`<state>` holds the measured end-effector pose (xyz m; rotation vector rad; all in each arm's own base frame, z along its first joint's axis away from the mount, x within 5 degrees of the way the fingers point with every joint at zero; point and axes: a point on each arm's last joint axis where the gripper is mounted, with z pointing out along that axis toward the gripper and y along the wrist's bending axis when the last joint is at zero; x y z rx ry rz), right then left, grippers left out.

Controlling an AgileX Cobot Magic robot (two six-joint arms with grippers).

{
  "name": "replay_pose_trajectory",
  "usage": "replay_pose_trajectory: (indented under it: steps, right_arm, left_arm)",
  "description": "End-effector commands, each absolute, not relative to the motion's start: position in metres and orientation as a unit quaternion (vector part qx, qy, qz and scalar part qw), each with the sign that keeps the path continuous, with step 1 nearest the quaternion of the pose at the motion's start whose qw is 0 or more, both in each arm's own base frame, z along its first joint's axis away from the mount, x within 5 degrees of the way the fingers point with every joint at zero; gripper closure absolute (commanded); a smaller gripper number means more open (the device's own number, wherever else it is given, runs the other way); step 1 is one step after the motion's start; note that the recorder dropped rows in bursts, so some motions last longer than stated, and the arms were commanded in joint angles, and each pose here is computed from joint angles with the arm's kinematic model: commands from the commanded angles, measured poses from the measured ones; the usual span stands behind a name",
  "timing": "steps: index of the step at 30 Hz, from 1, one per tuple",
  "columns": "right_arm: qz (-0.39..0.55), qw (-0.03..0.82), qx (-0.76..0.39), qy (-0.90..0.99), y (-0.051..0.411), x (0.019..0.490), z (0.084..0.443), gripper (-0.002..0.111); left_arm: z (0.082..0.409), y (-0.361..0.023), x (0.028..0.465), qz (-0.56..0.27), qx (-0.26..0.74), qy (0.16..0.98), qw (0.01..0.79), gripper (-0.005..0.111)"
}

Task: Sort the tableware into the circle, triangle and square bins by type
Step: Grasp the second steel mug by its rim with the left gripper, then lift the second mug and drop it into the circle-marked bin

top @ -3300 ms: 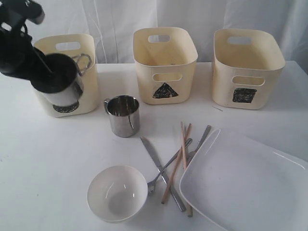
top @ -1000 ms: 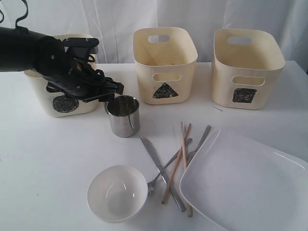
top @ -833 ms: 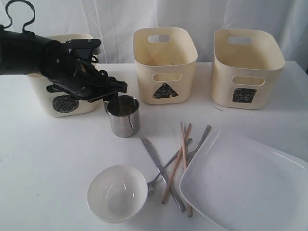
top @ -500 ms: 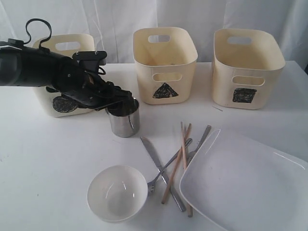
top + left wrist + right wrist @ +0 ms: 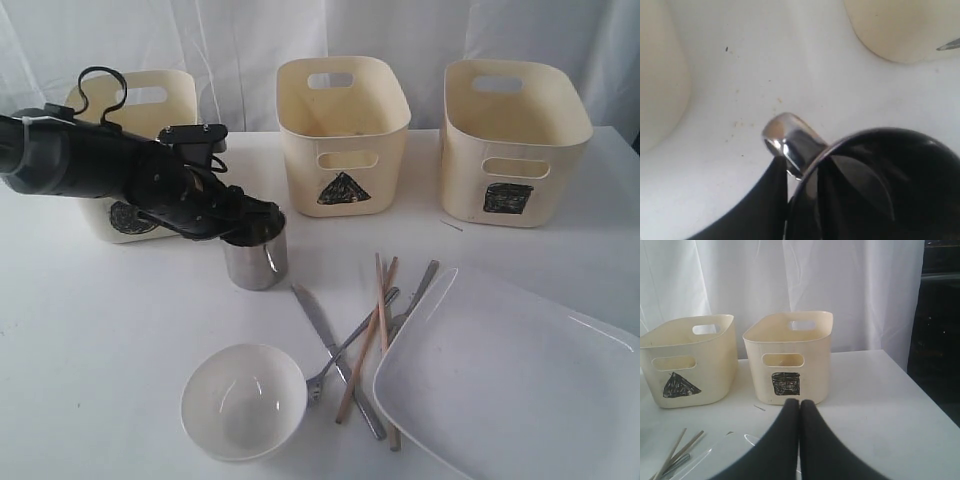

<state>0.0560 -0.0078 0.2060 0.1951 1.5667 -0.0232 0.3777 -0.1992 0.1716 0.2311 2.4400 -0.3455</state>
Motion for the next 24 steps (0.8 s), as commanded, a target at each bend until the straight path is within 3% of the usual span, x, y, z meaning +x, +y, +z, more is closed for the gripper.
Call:
replay_pose_trajectory:
  steps: [1,2,8,15,19,24]
  right_arm:
    - [-0.010,0.709,0.087,0.699,-0.008,0.056,0.206,0.108]
    - [-0.010,0.709,0.087,0.699,-0.008,0.056,0.206,0.108]
    - [-0.010,0.709,0.087,0.699,-0.008,0.056,0.206,0.108]
    - [-0.010,0.709,0.087,0.699,-0.008,0.056,0.206,0.108]
    - [-0.010,0.709,0.087,0.699,-0.008,0.056,0.206,0.108]
    - [-0.010,0.709,0.087,0.699,-0.008,0.056,0.206,0.108]
  left_arm:
    - [0.182,-0.199,0.373,-0.133,0.085,0.934,0.321,0.103]
    - [0.185,-0.198,0.372,-0.131,0.086,0.934,0.320,0.107]
    - [0.224,-0.196,0.359,-0.139,0.091,0.928,0.335,0.107]
    - [0.309,-0.187,0.325,-0.153,0.149,0.881,0.423,0.107]
    - [0.349,-0.166,0.311,-0.112,0.202,0.843,0.487,0.107]
    - [0.360,-0.120,0.331,-0.047,0.162,0.828,0.535,0.107]
